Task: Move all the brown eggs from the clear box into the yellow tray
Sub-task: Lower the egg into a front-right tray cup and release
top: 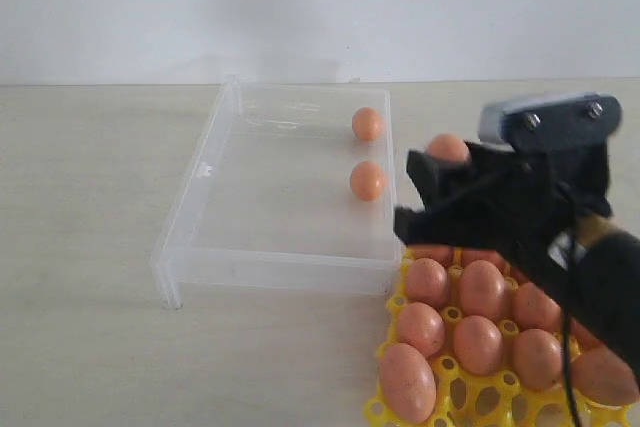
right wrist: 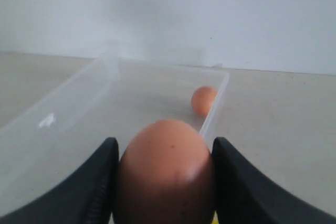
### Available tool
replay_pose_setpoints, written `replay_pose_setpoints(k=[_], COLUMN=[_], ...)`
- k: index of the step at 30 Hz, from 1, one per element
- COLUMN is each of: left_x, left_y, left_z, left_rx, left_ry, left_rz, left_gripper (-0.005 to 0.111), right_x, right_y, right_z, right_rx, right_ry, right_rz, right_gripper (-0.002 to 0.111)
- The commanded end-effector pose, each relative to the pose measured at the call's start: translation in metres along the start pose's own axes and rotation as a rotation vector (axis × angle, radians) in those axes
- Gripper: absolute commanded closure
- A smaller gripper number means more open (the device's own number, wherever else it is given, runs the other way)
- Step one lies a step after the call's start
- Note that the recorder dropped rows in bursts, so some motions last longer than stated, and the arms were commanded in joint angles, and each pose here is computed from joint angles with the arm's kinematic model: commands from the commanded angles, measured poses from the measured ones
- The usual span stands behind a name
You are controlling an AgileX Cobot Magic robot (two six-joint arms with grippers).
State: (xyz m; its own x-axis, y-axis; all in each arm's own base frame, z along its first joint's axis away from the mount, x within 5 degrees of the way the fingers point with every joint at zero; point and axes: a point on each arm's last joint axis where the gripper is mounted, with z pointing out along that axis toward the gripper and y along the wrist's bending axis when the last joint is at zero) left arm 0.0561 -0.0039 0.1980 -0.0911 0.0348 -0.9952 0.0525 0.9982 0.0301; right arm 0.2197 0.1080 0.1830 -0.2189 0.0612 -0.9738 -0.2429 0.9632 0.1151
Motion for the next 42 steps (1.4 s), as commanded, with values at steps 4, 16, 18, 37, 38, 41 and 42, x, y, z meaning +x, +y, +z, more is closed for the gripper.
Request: replay_pose_setpoints(k=[4, 16, 18, 37, 38, 41, 42], left_x=[0.001, 0.001, 0.001, 0.001, 0.001, 0.001, 0.001], left_y=[0.000, 0.000, 0.000, 0.000, 0.000, 0.000, 0.000], left_z=[0.000, 0.000, 0.000, 0.000, 0.000, 0.000, 0.000], left_rx=[0.005, 0.005, 0.005, 0.005, 0.005, 0.005, 0.005], left_ry=[-0.002, -0.002, -0.002, -0.002, -0.002, -0.002, -0.002], left_rz=[0.002, 0.002, 0.002, 0.002, 0.002, 0.002, 0.002], left_gripper=[0.103, 0.103, 0.103, 0.103, 0.103, 0.103, 0.103], right_x=[0.034, 0.057, 0.058, 0.072, 0.072, 0.072, 0.072], right_y=[-0.003, 0.001, 0.002, 0.001, 0.001, 0.003, 0.005], right_z=[-0.066, -0.088, -0.089, -0.093, -0.093, -0.094, -0.094], right_rx=[-0.116, -0.220, -0.235, -0.240, -0.240, -0.275, -0.300], right_ry=[0.100, 0.202, 0.212, 0.371, 0.371, 0.365, 0.364], right_rz=[-0.068, -0.154, -0.166, -0.193, -0.192, -0.223, -0.241], right_gripper=[0.108, 0.108, 0.108, 0.108, 0.108, 0.108, 0.108])
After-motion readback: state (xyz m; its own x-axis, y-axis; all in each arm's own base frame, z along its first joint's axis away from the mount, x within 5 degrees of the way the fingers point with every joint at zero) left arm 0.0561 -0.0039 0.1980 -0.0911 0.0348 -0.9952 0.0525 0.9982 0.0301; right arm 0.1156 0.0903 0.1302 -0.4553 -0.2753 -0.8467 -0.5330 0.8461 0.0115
